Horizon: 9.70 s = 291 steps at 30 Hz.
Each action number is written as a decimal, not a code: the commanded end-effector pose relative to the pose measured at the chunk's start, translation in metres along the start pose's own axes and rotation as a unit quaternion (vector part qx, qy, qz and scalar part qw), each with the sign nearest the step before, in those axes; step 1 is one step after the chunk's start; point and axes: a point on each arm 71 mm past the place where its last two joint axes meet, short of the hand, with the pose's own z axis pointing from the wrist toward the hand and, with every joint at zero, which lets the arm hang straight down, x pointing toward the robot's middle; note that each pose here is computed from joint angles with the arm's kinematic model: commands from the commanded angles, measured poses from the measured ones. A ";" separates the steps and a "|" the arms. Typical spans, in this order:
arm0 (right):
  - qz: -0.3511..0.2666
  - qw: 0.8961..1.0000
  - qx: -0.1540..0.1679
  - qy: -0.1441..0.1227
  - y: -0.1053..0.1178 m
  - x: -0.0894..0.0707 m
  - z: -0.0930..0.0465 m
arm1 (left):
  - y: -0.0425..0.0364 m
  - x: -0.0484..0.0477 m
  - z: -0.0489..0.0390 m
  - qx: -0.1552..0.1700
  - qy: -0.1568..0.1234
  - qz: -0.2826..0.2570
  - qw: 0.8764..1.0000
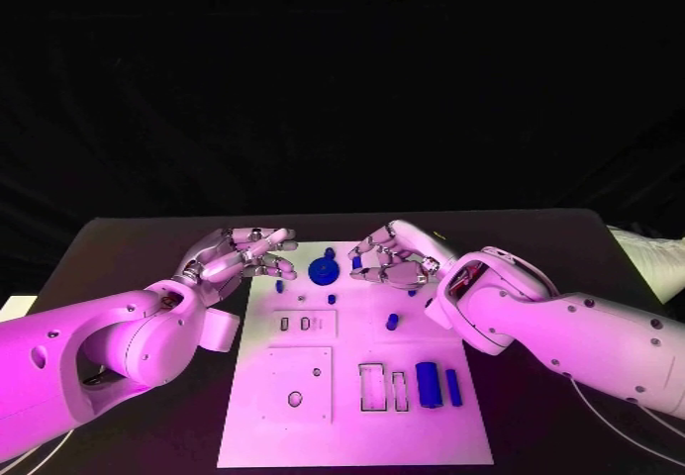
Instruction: Assemble the parts on the task board
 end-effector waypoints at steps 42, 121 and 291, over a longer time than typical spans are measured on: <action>-0.086 0.990 0.018 0.110 0.034 0.090 0.015 | 0.0012 -0.0062 0.0056 0.008 -0.004 -0.006 1.000; -0.088 0.994 -0.008 0.061 0.040 0.086 0.011 | 0.0022 -0.0074 0.0062 0.003 -0.001 -0.007 1.000; 0.195 0.975 0.096 -0.045 -0.057 -0.064 -0.048 | 0.0480 0.0270 0.0506 -0.332 0.072 0.514 0.788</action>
